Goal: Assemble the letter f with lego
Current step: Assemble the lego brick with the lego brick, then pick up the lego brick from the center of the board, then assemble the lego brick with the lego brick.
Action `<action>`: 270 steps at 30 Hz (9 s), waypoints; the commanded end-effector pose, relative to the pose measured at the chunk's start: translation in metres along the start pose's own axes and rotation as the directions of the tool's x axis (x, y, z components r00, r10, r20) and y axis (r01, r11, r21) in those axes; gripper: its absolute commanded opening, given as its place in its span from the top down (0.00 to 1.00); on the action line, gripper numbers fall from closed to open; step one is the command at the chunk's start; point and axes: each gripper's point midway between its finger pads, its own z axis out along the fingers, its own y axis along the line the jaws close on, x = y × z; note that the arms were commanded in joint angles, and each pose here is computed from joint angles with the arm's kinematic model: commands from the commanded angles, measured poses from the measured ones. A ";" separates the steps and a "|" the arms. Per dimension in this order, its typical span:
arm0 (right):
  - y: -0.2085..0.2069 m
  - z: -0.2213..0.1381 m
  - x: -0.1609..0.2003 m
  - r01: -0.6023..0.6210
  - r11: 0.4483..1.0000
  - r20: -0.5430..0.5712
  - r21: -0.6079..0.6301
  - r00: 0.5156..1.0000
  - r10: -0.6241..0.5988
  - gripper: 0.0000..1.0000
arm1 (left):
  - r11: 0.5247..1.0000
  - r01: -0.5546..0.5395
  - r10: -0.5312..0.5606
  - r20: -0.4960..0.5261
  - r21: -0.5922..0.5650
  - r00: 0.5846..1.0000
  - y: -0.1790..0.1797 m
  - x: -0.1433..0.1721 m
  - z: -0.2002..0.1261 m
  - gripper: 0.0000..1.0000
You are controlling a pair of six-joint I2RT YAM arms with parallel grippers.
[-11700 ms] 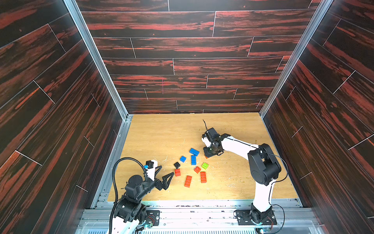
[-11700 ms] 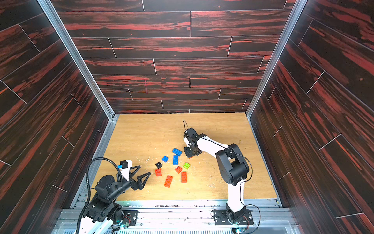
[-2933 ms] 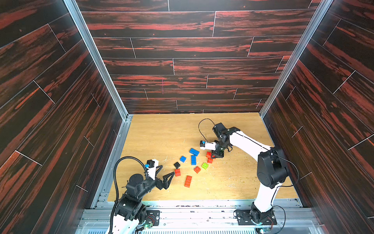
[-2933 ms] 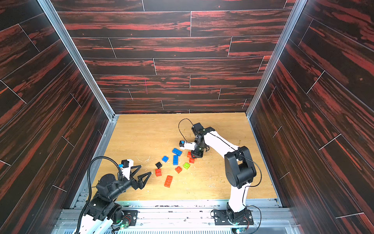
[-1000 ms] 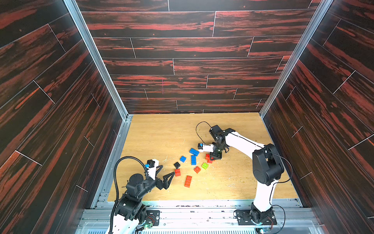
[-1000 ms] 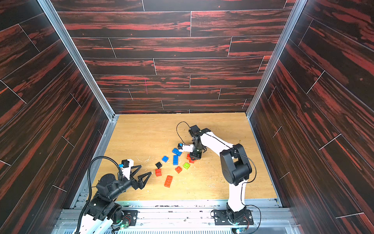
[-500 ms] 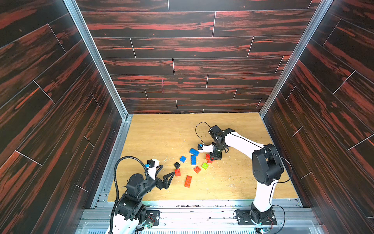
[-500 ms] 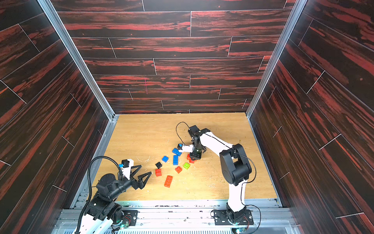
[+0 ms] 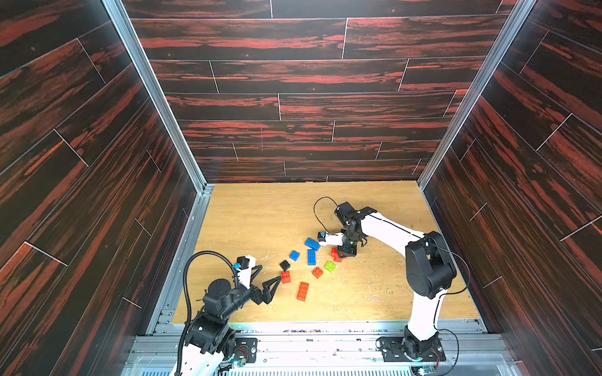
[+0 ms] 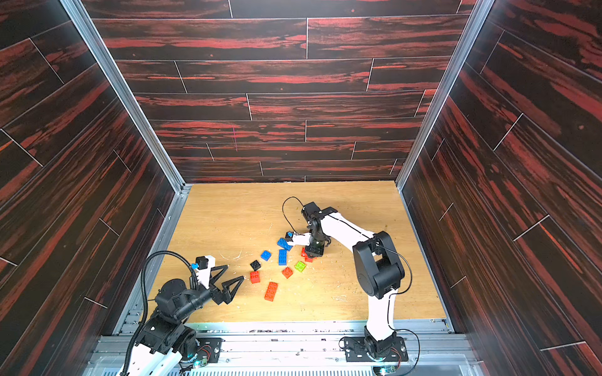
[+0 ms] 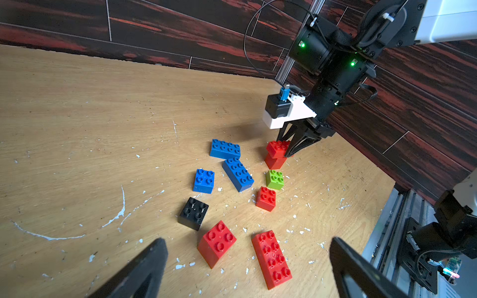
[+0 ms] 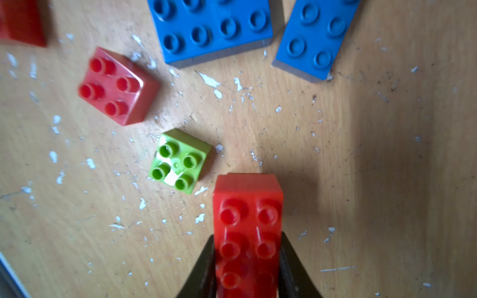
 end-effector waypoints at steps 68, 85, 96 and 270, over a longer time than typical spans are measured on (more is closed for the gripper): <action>-0.008 -0.004 -0.010 -0.071 0.997 0.019 -0.007 0.997 0.071 0.67 | 1.000 -0.017 0.017 0.008 0.013 1.000 -0.003 -0.002 0.000 0.00; -0.013 -0.006 -0.010 -0.096 0.995 0.014 0.007 0.995 0.096 0.56 | 1.000 -0.017 0.017 0.011 0.012 1.000 -0.003 -0.001 -0.001 0.00; -0.015 -0.037 -0.018 -0.122 0.989 0.073 0.088 0.991 0.116 0.56 | 1.000 -0.015 0.015 0.012 0.007 1.000 -0.002 -0.002 -0.001 0.00; -0.004 -0.053 -0.021 0.047 0.994 0.136 0.094 0.989 -0.060 0.74 | 1.000 -0.012 0.012 0.008 0.002 1.000 -0.001 -0.001 -0.001 0.00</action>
